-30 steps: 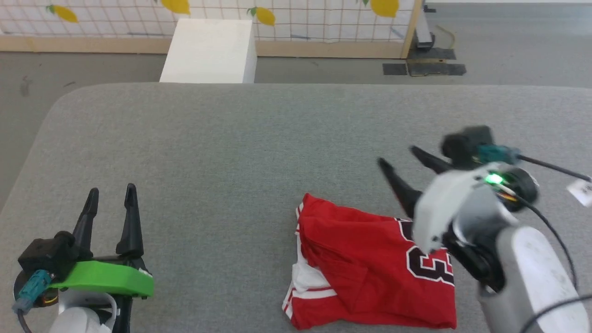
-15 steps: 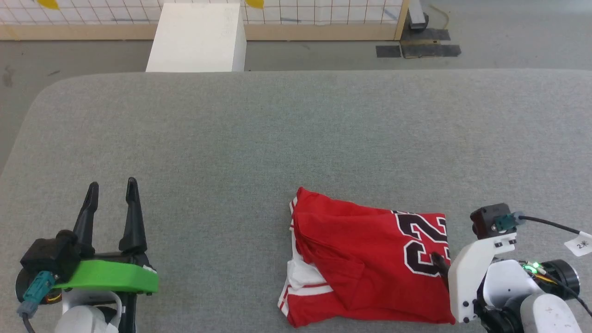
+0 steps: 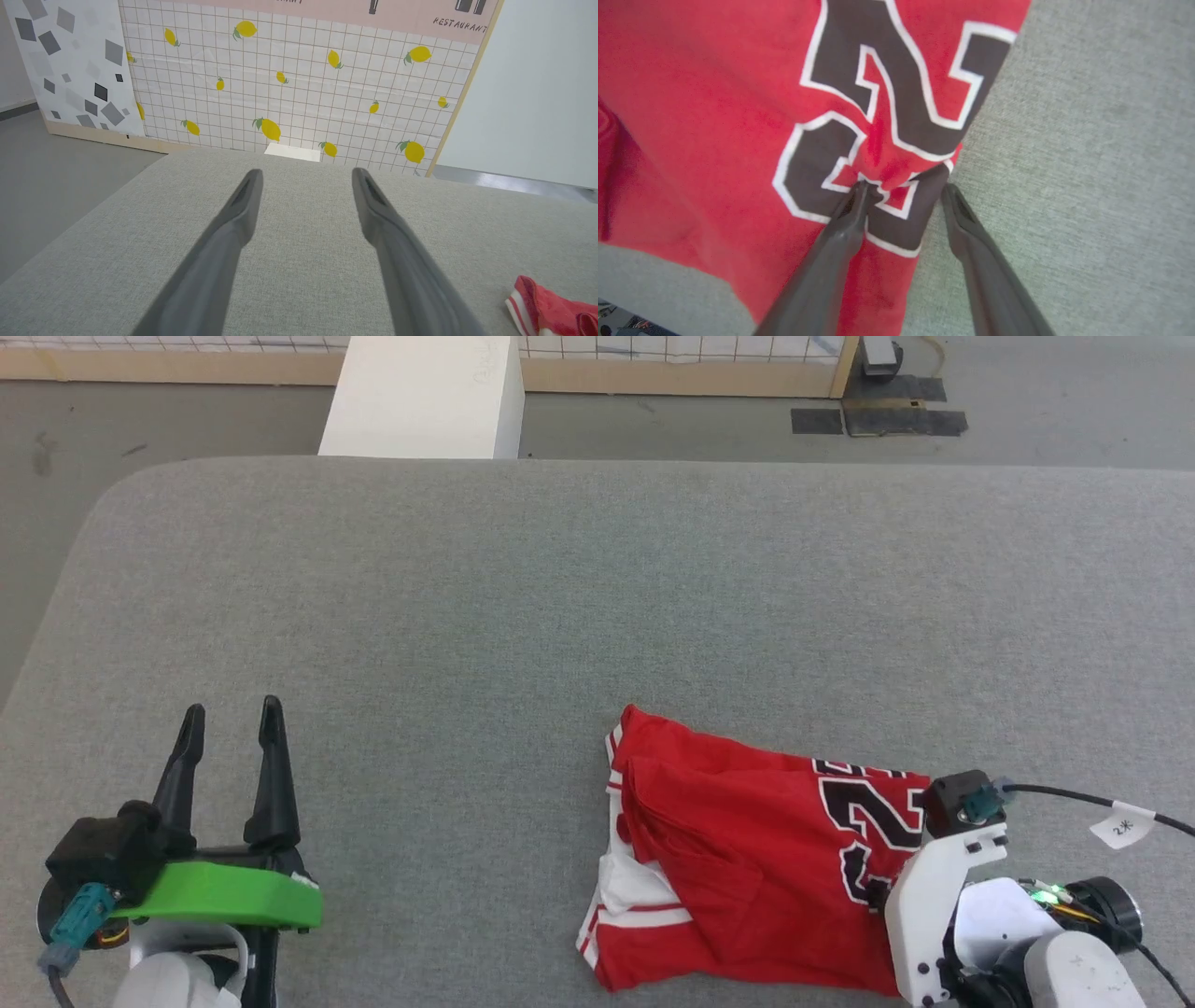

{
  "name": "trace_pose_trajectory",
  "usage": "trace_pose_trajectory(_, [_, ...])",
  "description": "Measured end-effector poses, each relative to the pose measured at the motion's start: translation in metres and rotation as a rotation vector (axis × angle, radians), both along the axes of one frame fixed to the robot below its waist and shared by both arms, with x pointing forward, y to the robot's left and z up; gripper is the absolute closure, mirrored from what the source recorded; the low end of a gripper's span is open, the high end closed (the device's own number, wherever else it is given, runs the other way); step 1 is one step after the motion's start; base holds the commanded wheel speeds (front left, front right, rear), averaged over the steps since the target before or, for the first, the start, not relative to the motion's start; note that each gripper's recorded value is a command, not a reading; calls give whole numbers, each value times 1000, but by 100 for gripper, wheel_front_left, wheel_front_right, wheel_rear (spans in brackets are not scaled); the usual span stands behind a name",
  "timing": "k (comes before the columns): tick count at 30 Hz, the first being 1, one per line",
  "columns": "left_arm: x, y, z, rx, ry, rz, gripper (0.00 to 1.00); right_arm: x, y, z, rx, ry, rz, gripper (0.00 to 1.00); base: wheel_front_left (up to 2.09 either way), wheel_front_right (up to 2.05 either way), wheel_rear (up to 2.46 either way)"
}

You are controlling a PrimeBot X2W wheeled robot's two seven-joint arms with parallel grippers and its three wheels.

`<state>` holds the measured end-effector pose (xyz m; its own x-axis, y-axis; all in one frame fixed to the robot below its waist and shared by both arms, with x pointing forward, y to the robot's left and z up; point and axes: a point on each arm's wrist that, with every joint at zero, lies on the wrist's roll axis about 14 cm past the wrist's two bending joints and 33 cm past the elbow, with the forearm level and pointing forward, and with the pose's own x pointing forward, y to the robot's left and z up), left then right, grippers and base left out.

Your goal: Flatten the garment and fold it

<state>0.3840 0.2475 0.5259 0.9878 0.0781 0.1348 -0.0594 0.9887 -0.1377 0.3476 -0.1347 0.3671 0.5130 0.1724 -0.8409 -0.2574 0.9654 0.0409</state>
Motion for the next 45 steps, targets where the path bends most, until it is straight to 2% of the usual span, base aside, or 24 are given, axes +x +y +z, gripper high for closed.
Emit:
trace_pose_trajectory(4, [-2, 0, 1, -7, -5, 2, 0, 5, 0, 5, -7, -24, 33, 100, 0, 0, 0])
trace_pose_trajectory(9, [0, -2, 6, -6, -22, -7, 0, 15, -14, 27, -77, -95, 106, 100, 0, 0, 0])
trace_pose_trajectory(12, [4, -11, 5, -15, -24, -32, 0, 23, -34, 48, -143, -138, 135, 100, 0, 0, 0])
trace_pose_trajectory(13, [9, -20, 5, -21, -24, -58, 0, 28, -56, 62, -210, -157, 135, 100, 0, 0, 0])
trace_pose_trajectory(15, [15, -31, 5, -28, -29, -88, 0, 31, -80, 76, -271, -168, 118, 100, 0, 0, 0])
trace_pose_trajectory(20, [38, -61, 7, -41, -48, -176, 0, 40, -142, 110, -400, -200, 25, 100, 0, 0, 0])
trace_pose_trajectory(26, [71, -80, 2, -18, -54, -259, 0, 50, -210, 127, -519, -196, -113, 100, 0, 0, 0])
trace_pose_trajectory(35, [115, -85, -30, 44, 16, -334, 0, 53, -302, 116, -646, -134, -376, 100, 0, 0, 0])
trace_pose_trajectory(36, [122, -84, -42, 55, 40, -340, 0, 53, -318, 111, -664, -127, -439, 100, 0, 0, 0])
trace_pose_trajectory(42, [136, -81, -73, 73, 100, -351, 0, 52, -347, 96, -715, -103, -568, 100, 0, 0, 0])
trace_pose_trajectory(43, [138, -80, -78, 74, 110, -353, 0, 51, -351, 93, -731, -93, -577, 41, 0, 0, 0])
trace_pose_trajectory(44, [138, -80, -82, 74, 119, -354, 0, 51, -354, 92, -738, -90, -592, 0, 0, 0, 0])
trace_pose_trajectory(45, [139, -81, -87, 75, 129, -356, 0, 50, -357, 92, -748, -91, -606, 0, 0, 0, 0])
